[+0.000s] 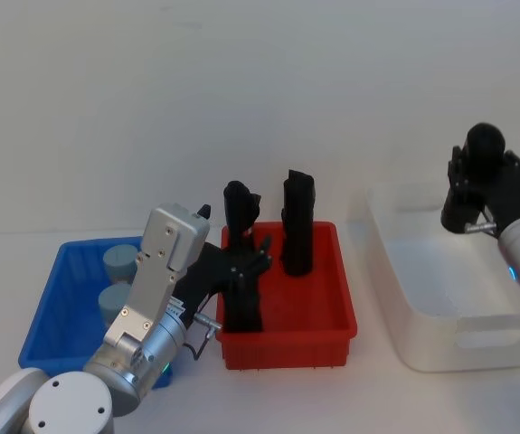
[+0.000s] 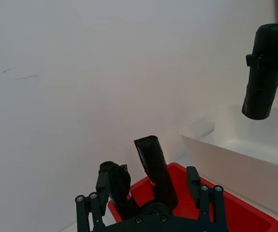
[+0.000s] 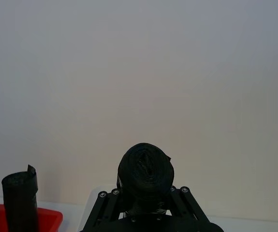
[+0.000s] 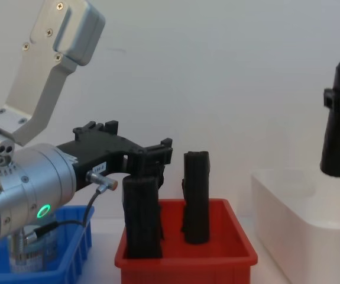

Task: Pick the cotton swabs from the blue box and place them into the white box.

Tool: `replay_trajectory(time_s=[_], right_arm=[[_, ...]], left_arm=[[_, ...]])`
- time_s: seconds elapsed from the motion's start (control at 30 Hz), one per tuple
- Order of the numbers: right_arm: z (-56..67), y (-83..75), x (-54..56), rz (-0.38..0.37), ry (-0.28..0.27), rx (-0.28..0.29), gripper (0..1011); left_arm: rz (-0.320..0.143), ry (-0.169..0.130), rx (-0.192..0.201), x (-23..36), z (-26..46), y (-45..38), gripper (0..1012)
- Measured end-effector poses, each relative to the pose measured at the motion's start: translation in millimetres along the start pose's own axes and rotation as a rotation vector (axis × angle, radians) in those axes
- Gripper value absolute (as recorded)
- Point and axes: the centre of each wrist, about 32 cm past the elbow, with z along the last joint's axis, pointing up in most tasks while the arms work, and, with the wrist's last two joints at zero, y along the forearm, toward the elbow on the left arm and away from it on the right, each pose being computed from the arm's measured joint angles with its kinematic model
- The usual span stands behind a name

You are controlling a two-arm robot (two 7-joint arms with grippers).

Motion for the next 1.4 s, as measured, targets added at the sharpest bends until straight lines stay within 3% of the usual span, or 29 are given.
replay_trajectory(time_s=[0.13, 0.57, 0.83, 1.07, 1.2, 1.4], right_arm=[[-3.5, 1.9, 0.7, 0.006, 0.005, -0.022, 364], [-11.3, 6.1, 2.4, 0.019, 0.019, -0.072, 781], [-13.1, 7.0, 2.8, 0.023, 0.022, -0.083, 969], [-14.1, 7.4, 2.9, 0.024, 0.024, -0.089, 1002], [-14.5, 7.6, 3.0, 0.024, 0.024, -0.092, 1002], [-14.8, 7.8, 3.1, 0.025, 0.025, -0.094, 1001]], left_arm=[[0.0, 0.0, 0.0, 0.0, 0.0, 0.0, 1004], [0.0, 0.0, 0.0, 0.0, 0.0, 0.0, 1004], [0.004, -0.01, 0.001, 1.1, 1.7, 2.1, 1004], [0.047, -0.047, 0.019, 6.0, 8.0, 12.6, 1004], [0.094, -0.065, 0.038, 9.7, 11.7, 23.5, 1004], [0.168, -0.06, 0.071, 15.7, 13.1, 42.5, 1004]])
